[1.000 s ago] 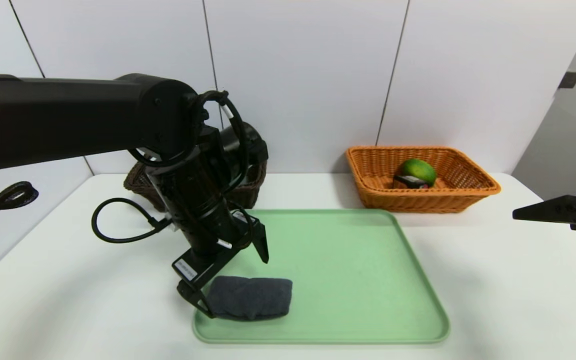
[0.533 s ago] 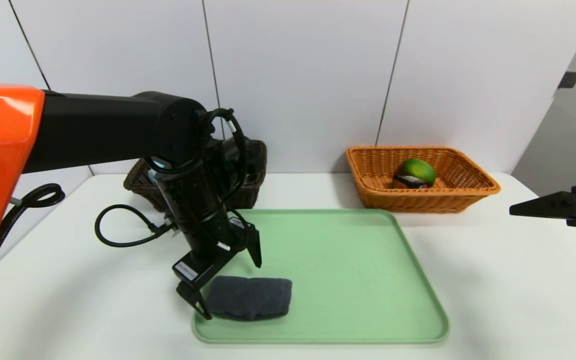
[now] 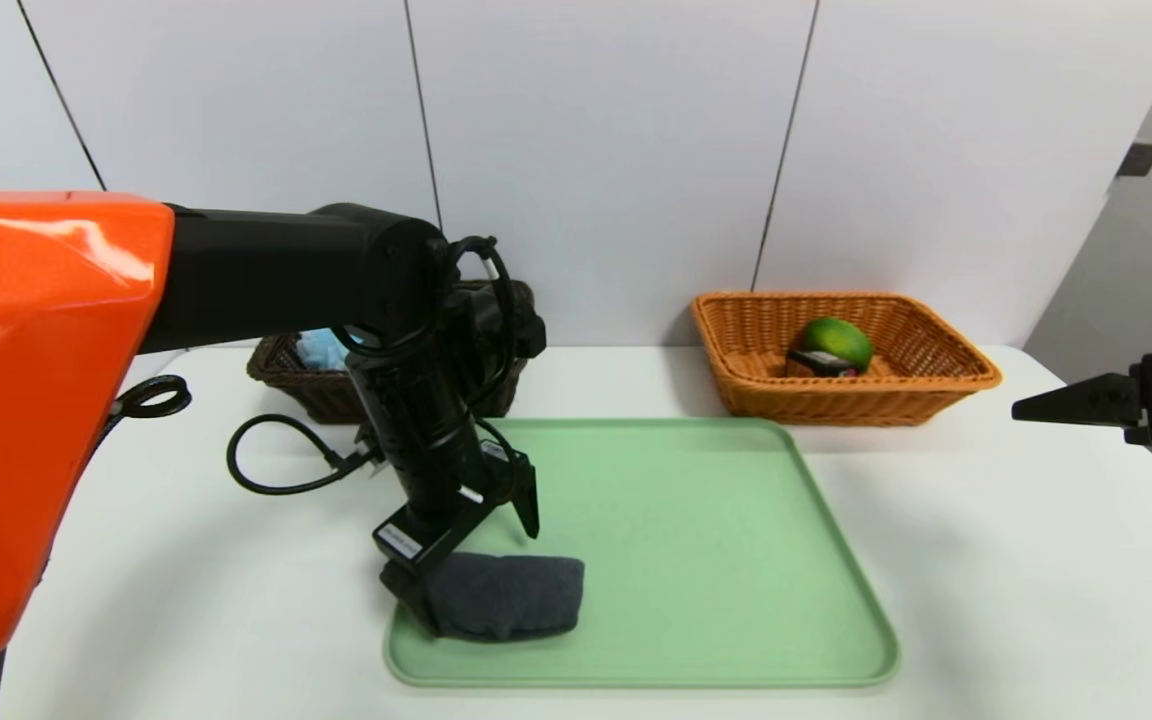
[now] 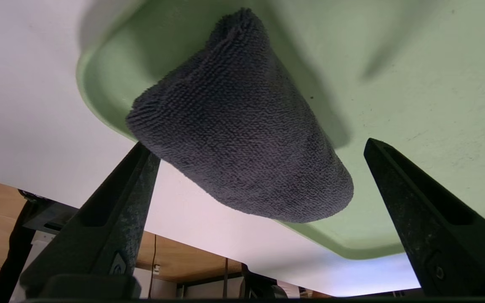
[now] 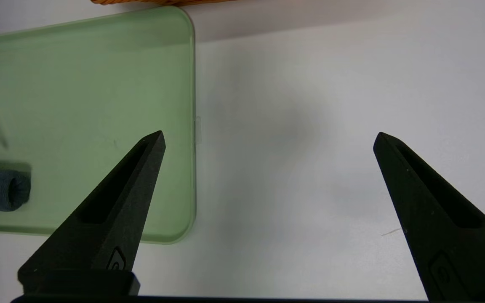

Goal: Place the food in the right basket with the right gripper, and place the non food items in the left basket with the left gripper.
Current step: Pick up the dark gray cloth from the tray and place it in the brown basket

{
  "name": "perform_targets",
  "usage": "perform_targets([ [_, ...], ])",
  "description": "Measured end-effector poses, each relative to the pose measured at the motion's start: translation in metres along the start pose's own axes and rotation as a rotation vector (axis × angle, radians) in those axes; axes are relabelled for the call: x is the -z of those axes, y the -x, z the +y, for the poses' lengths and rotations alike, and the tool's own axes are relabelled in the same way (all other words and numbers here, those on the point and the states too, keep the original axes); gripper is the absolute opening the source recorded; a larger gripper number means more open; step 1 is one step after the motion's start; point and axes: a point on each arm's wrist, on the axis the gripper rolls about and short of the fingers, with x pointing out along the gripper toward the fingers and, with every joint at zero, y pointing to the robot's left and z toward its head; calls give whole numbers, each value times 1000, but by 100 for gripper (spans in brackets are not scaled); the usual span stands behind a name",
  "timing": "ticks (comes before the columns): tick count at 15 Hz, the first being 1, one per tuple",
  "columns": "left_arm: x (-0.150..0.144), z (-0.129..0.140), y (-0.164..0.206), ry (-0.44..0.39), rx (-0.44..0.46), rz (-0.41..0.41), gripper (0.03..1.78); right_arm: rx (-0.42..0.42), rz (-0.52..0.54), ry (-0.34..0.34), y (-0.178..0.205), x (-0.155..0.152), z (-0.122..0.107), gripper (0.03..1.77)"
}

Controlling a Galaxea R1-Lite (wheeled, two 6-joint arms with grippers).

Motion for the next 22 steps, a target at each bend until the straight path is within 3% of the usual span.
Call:
perform_targets([
  [12, 5, -2, -16, -32, -74, 23, 168, 15, -7, -7, -6, -5, -5, 171],
  [15, 5, -2, -18, -40, -80, 27, 117, 15, -8, -7, -6, -6, -5, 171],
  [19, 6, -2, -17, -64, -78, 73, 75, 15, -9, -5, -5, -5, -5, 171],
  [20, 6, -2, -15, -67, -74, 75, 40, 14, -9, -6, -5, -5, -5, 171],
  [21, 7, -3, -13, -69, -65, 86, 26, 14, -9, -5, -5, -5, -5, 171],
  [22, 9, -3, -9, -75, -50, 112, 26, 14, -10, -5, -5, -5, -5, 171],
])
